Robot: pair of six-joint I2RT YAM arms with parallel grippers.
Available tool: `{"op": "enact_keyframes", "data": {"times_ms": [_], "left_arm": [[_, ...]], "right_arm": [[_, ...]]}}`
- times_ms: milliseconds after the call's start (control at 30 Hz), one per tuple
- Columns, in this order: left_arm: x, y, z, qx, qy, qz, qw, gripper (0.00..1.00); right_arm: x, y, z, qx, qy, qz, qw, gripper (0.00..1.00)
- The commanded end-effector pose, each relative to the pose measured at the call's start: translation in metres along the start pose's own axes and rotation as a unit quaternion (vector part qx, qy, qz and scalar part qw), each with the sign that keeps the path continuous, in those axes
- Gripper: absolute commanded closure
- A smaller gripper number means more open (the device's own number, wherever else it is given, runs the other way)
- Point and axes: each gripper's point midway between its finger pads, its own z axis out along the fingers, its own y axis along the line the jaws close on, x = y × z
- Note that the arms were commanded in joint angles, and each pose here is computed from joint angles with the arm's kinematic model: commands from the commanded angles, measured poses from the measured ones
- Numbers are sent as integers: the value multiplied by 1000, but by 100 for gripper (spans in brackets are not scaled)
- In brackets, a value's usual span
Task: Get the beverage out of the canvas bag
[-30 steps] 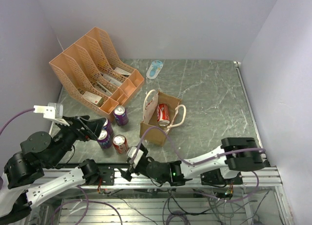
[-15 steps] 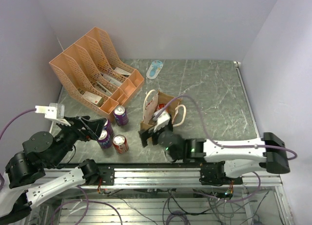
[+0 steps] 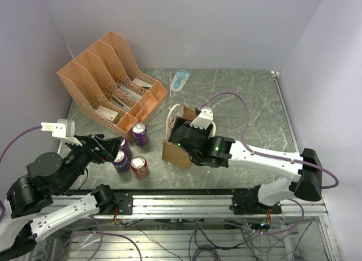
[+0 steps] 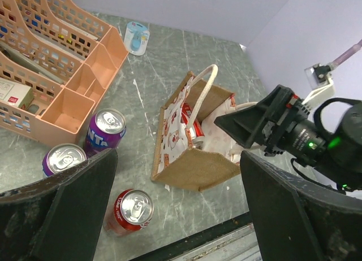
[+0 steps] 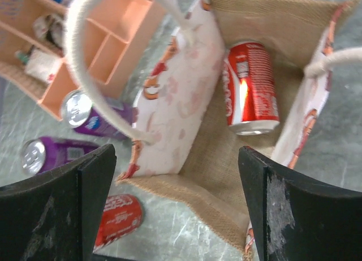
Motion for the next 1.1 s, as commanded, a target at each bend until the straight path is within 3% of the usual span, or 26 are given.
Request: {"op": "enact_keyframes", "data": {"times_ms": [0,67,167,367,833,1067], "left_arm": [[-4,-3,1,2,-7,-4,1000,1],[-5,-3,0,3,-6,-3,1000,1],[-6,-1,-2,0,-7,-4,1000,1],[-7,0,-2,0,-9,-3,1000,1],[-6,6,-7,-6,-11,-7,1000,1],[-9,10,-13,-6,-17,-16,1000,1]], "right_arm": [[5,-46,11,120,-15,53,991,16],[11,-58,18,154,-10,65,986,25],[16,-70,31,187,-10,78,979,28],[32,-73,69,201,28,62,977,22],[81,-123,131,324,94,38,941,8],[122,-136,153,320,148,47,935,12]]}}
